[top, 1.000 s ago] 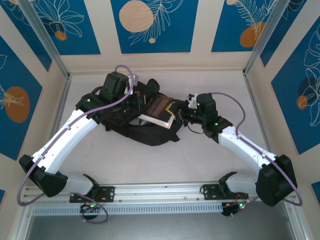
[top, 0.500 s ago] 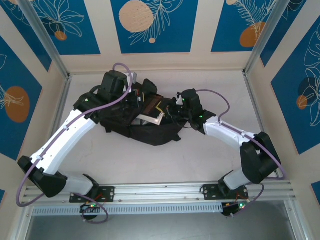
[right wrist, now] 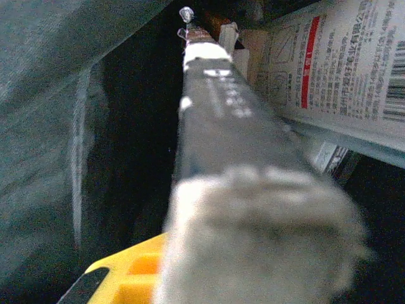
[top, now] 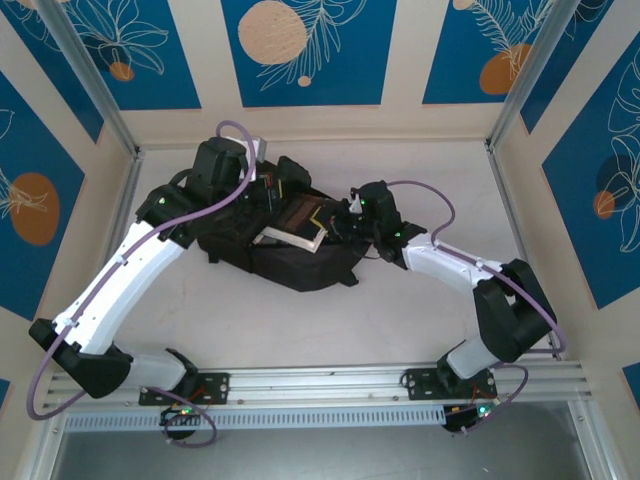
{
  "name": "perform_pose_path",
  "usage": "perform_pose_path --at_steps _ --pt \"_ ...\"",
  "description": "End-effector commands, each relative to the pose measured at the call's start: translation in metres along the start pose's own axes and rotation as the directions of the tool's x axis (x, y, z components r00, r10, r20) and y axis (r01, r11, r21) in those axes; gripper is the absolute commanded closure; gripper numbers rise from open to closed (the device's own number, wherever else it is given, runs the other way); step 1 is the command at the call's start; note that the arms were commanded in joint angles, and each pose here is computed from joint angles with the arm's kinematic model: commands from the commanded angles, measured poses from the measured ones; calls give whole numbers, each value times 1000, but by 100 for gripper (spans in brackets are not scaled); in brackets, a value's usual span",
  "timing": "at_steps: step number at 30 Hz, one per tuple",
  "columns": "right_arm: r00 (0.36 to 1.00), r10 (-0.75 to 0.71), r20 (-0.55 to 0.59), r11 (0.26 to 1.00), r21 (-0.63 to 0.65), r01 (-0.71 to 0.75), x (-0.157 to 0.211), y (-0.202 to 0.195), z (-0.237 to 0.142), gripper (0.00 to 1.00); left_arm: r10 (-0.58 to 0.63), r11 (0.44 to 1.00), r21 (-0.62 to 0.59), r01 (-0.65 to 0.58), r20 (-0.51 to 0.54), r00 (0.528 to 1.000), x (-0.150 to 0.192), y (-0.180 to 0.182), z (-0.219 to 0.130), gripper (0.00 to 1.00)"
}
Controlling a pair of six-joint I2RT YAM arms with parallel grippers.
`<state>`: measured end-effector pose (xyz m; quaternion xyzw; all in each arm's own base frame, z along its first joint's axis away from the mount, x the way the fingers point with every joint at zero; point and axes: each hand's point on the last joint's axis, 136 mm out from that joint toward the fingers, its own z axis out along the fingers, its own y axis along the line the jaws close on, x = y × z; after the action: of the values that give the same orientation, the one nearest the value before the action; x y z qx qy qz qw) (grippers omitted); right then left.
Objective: Pack the student bag
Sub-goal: Place the book in the student bag.
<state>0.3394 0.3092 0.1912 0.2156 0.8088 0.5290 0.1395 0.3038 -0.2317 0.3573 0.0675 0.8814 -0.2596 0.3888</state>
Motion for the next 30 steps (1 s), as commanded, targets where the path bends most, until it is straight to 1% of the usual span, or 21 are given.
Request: perform_pose_path --at_steps 1,3,5,8,10,12,14,15,16,18,22,25,26,30 --pt "998 -64 17 996 -59 65 -3 24 18 100 -25 978 206 8 81 996 -31 -45 -18 100" --pt "997 -71 3 994 -84 71 -1 35 30 99 -36 971 237 29 22 999 -20 -50 -9 100" --pt "997 -77 -12 992 -97 75 1 40 45 96 -38 965 258 39 -8 999 -15 -53 -6 100" --pt "997 -78 -7 990 -120 76 0 46 65 94 -37 961 272 41 -18 999 -11 -54 -6 100" --pt "996 -89 5 988 -126 89 -3 48 78 90 -34 962 271 39 -26 999 -8 -54 -6 100" --pt "995 -103 -18 987 -122 100 -3 47 91 75 -38 963 266 48 -40 998 -5 -52 -2 100" --pt "991 -111 -73 987 -127 102 2 49 99 60 -44 964 261 56 -53 998 -1 -50 1 100" --pt "987 -125 -103 985 -132 111 6 50 100 55 -46 965 254 60 -58 997 1 -48 3 100" --pt "983 -143 -119 982 -139 126 9 53 98 52 -48 968 245 62 -62 997 3 -46 4 100" --pt "978 -173 -118 978 -139 156 12 55 85 48 -50 972 225 67 -77 996 8 -42 8 100" --pt "974 -220 -48 968 -136 212 10 52 42 42 -57 977 199 76 -99 993 18 -34 16 100" --pt "972 -235 -3 967 -102 234 10 39 7 41 -63 979 187 85 -121 991 25 -30 26 100" --pt "972 -235 17 969 -72 236 10 30 -5 41 -66 978 186 90 -128 990 28 -29 30 100" --pt "955 -270 123 962 2 272 6 5 -53 42 -98 975 182 128 -168 981 41 -26 49 100"
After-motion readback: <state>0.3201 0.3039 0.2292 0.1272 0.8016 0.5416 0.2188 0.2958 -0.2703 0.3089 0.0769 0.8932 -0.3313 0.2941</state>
